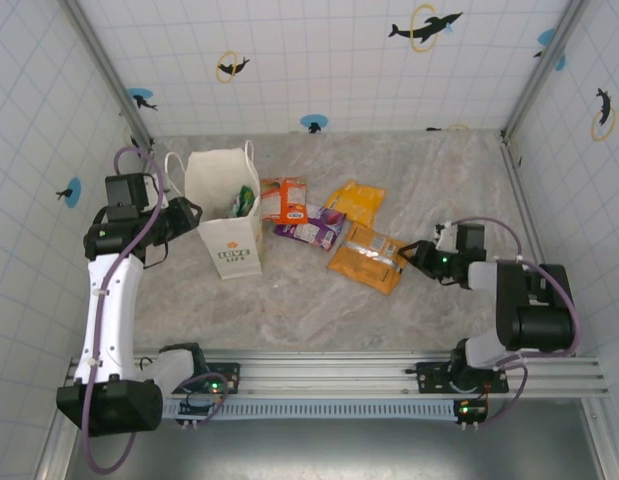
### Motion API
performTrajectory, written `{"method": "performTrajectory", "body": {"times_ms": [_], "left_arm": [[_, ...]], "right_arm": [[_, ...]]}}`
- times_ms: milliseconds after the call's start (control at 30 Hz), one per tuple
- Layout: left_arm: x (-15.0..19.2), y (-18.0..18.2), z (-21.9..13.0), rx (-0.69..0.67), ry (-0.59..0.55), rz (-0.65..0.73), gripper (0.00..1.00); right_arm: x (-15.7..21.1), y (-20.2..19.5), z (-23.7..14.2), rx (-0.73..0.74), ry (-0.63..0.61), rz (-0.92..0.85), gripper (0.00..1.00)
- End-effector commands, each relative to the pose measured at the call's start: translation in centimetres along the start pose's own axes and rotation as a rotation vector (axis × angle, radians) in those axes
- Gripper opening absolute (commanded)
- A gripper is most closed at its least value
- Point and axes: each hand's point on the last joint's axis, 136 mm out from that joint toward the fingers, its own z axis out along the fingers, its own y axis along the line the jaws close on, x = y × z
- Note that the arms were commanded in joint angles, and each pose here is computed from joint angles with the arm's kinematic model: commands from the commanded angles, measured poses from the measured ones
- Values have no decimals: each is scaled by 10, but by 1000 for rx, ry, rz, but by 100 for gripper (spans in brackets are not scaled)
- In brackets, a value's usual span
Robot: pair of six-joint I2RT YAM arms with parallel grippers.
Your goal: Place the snacks into the paper bag
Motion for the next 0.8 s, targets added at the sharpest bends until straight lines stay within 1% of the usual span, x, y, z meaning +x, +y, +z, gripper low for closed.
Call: {"method": "performTrajectory", "body": {"times_ms": [0, 133, 233, 333, 400, 533, 633, 767], "left_arm": [[-4, 4, 0, -14, -24, -8, 46], [-3, 5, 3, -12, -19, -8, 45], [-3, 4, 4, -5, -18, -8, 44], [-3, 4, 4, -4, -18, -6, 44], [-3, 4, 3, -6, -22, -4, 44], [-4, 4, 1, -11, -25, 4, 44], [-3, 5, 1, -17, -27, 6, 44], [-4, 5, -1, -19, -31, 10, 44]], "right_arm": [[-10, 11, 4, -72, -23, -47, 55], [-2, 20, 13, -133, 5, -51, 53], [3, 22, 20, -145, 21, -55, 50], [6, 25, 26, -161, 23, -51, 46], [6, 28, 29, -172, 25, -52, 41], [3, 35, 28, -187, 7, -70, 27], [-2, 45, 21, -201, -18, -95, 16], [-12, 62, 7, -201, -70, -147, 7]]}}
